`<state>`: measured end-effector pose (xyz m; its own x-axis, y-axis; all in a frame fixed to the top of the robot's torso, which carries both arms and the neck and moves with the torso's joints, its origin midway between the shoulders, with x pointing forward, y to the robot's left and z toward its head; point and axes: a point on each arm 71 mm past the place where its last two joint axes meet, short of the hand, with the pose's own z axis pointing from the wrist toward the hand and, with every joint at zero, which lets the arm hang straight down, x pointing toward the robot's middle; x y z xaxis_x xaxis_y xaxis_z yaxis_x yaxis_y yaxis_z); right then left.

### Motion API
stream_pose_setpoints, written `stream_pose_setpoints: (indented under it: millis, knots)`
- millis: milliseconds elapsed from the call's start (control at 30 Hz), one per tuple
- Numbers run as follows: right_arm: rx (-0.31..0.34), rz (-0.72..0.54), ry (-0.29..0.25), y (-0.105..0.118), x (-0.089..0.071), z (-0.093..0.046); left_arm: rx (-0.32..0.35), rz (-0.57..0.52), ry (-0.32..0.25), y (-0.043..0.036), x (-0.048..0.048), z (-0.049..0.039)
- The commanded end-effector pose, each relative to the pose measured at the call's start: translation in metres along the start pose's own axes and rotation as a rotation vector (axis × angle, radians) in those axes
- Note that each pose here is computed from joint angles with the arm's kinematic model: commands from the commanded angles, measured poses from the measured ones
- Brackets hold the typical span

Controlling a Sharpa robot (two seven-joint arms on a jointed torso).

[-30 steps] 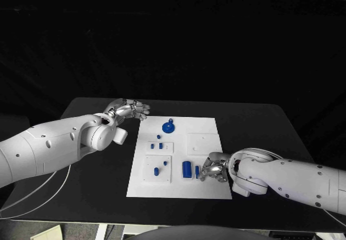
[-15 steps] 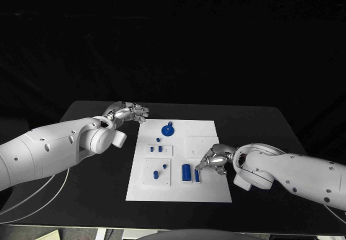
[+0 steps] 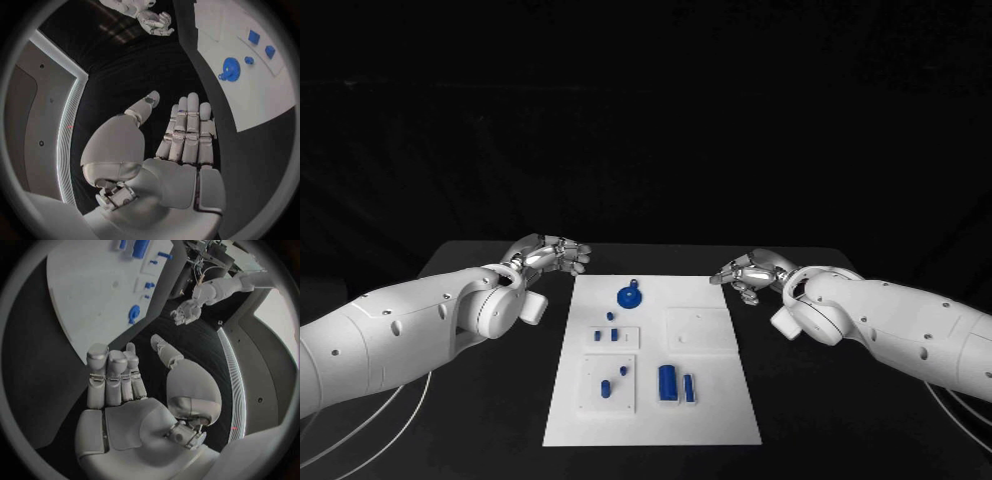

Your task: Assemble the parts on the task board

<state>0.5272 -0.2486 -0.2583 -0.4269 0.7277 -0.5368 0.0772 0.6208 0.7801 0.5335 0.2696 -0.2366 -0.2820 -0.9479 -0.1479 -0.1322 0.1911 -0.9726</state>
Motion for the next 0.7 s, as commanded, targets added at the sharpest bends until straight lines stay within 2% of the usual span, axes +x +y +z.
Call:
stream_pose_setpoints:
  millis: [33,133,200,233,267,333,433,533,700]
  knots:
    - [-0.106,0.163,-0.078,0.005,-0.012,0.010,0.043,-0.018,0.007,-0.0071,-0.0014,0.0028]
    - [-0.120,0.241,-0.070,0.008,-0.015,0.019,0.097,-0.039,0.034,-0.0143,-0.0003,0.0019]
    - [-0.134,0.285,-0.063,0.011,-0.014,0.025,0.116,-0.044,0.045,-0.0161,0.0011,0.0018]
    - [-0.146,0.300,-0.067,0.013,-0.014,0.027,0.121,-0.045,0.050,-0.0165,0.0014,0.0029]
    - [-0.165,0.321,-0.096,0.015,-0.016,0.029,0.124,-0.046,0.052,-0.0165,0.0007,0.0046]
    - [-0.181,0.365,-0.138,0.018,-0.018,0.033,0.120,-0.068,0.029,-0.0155,-0.0047,0.0071]
    - [-0.193,0.408,-0.127,0.021,-0.016,0.037,0.116,-0.123,0.000,-0.0146,-0.0102,0.0121]
    - [-0.195,0.415,-0.116,0.019,-0.013,0.040,0.125,-0.126,-0.005,-0.0150,-0.0111,0.0133]
    - [-0.165,0.444,-0.106,0.001,-0.004,0.042,0.125,-0.125,-0.025,-0.0155,-0.0083,0.0190]
